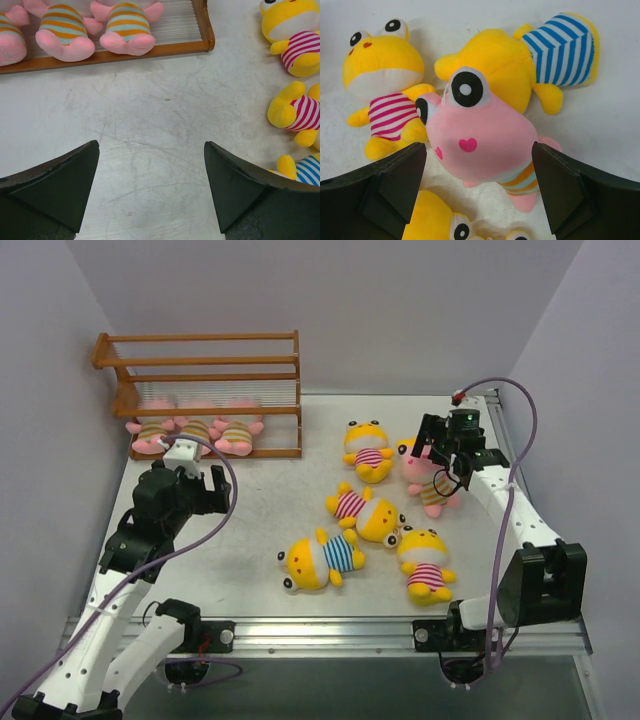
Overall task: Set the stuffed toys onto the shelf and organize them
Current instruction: Grab a stuffed toy with the right arm
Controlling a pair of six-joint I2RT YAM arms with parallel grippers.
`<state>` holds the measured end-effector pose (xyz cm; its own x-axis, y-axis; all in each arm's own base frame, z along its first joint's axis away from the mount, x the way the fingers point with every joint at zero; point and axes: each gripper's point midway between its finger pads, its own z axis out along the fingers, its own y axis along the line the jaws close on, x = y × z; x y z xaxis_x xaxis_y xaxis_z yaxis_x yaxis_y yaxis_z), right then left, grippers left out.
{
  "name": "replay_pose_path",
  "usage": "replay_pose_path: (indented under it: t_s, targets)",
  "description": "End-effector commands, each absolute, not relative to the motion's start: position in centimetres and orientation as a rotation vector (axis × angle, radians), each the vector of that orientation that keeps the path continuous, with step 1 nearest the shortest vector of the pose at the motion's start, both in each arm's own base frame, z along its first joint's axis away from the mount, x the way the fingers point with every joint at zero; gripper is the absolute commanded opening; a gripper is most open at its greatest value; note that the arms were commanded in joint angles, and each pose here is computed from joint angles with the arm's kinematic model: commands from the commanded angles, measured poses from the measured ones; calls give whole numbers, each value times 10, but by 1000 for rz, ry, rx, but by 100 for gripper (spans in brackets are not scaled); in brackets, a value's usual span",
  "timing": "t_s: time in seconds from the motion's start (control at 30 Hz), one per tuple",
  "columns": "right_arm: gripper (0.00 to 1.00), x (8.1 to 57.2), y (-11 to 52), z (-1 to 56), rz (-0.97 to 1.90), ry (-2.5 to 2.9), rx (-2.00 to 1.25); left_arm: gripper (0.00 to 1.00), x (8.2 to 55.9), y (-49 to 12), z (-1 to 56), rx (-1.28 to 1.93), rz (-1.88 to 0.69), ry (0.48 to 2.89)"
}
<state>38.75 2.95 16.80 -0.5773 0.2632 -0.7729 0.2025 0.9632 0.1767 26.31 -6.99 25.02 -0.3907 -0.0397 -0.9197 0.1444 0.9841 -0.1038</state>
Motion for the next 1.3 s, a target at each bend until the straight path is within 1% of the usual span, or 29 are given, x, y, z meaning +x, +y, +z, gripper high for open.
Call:
replay_pose_path:
  t_s: [0.0,0.2,0.27,0.37,0.4,0.47,0.5,0.57,0.6,0.7,0.77,0.8,1.03,1.27]
  targets:
    - [90,403,38,170,121,2227,186,94,261,-66,255,92,-157,1945]
    - [89,401,41,146,116,2304,130,94,259,-68,256,100,-159,1941]
    - [88,400,42,141,125,2317,127,94,260,-68,255,100,-161,1944]
    - [77,398,46,135,149,2325,127,94,260,-70,254,109,-169,1948]
    - [70,397,48,134,163,2326,125,94,260,-71,254,113,-175,1948]
    - [59,398,51,136,183,2318,126,94,261,-73,254,118,-183,1947]
    - [46,397,51,137,188,2314,126,94,261,-75,254,123,-190,1949]
    - [32,397,51,141,191,2300,134,94,261,-76,253,130,-196,1949]
    - [21,396,52,146,199,2283,139,94,262,-78,252,137,-202,1953]
    - [7,394,54,164,221,2232,158,94,262,-84,253,159,-236,1946]
    - [1,392,55,173,234,2203,169,94,263,-88,253,170,-255,1943]
    - [0,390,55,184,244,2172,174,94,263,-90,253,179,-265,1943]
    - [0,381,65,220,342,2060,205,94,265,-102,253,203,-339,1934]
    - [0,374,96,259,580,1917,239,94,265,-124,264,159,-507,1893]
